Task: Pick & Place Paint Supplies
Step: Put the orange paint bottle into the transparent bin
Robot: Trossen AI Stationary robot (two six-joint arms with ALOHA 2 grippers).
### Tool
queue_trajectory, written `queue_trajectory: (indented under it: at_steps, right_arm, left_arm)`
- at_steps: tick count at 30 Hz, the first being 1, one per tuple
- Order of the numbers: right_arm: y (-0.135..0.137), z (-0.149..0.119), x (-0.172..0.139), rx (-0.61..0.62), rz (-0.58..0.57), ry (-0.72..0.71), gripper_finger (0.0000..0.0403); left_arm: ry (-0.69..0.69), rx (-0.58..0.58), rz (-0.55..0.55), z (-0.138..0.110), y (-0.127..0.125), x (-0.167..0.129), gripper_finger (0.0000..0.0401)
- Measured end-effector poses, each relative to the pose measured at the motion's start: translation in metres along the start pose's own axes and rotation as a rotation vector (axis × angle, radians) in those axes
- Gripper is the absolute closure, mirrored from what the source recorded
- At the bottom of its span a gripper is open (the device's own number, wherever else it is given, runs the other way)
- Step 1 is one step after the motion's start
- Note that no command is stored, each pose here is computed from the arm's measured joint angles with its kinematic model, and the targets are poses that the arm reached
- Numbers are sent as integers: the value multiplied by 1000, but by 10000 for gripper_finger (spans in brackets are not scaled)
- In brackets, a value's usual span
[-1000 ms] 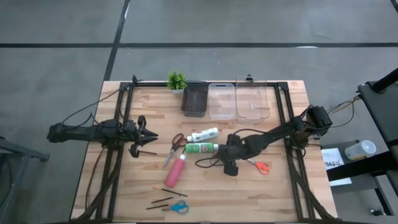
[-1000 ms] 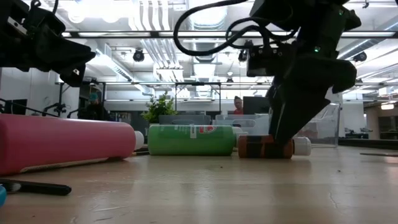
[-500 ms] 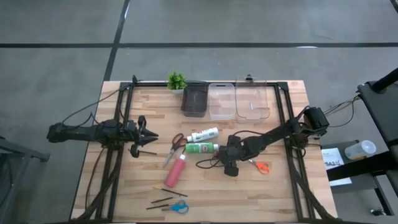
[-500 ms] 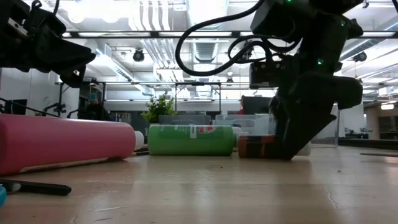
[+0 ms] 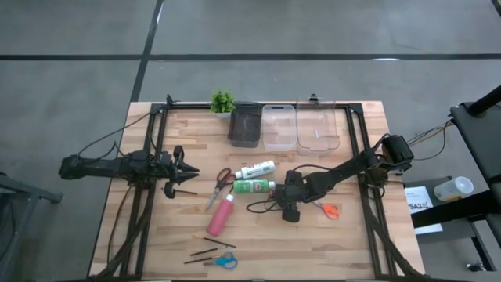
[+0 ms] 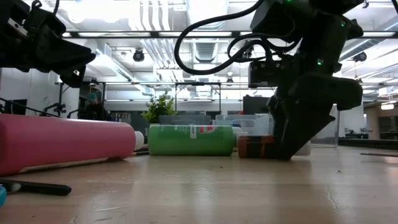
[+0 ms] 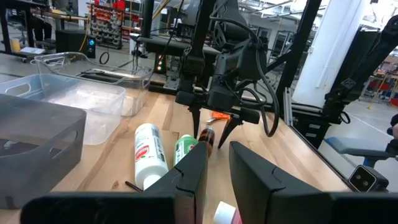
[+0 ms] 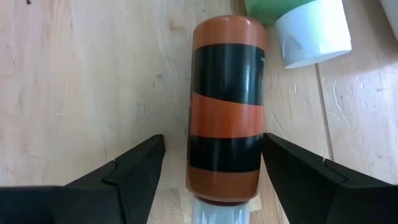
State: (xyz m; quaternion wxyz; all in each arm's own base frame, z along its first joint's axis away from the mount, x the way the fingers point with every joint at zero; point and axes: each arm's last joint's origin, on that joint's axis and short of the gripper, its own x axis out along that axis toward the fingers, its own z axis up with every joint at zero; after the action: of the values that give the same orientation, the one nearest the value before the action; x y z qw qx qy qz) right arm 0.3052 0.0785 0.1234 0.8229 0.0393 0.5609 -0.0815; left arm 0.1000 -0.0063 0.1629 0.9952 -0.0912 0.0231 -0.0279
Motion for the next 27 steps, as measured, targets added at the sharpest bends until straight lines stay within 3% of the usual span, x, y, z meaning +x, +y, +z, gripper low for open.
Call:
queue_trajectory:
  at_steps: [14, 27]
  right_arm:
    - [1, 0, 0, -13, 8, 1, 258]
    - [0, 0, 1, -13, 0, 1, 242]
  left_arm:
    - [0, 0, 0, 0, 0, 0, 324]
    - [0, 0, 0, 0, 0, 0, 324]
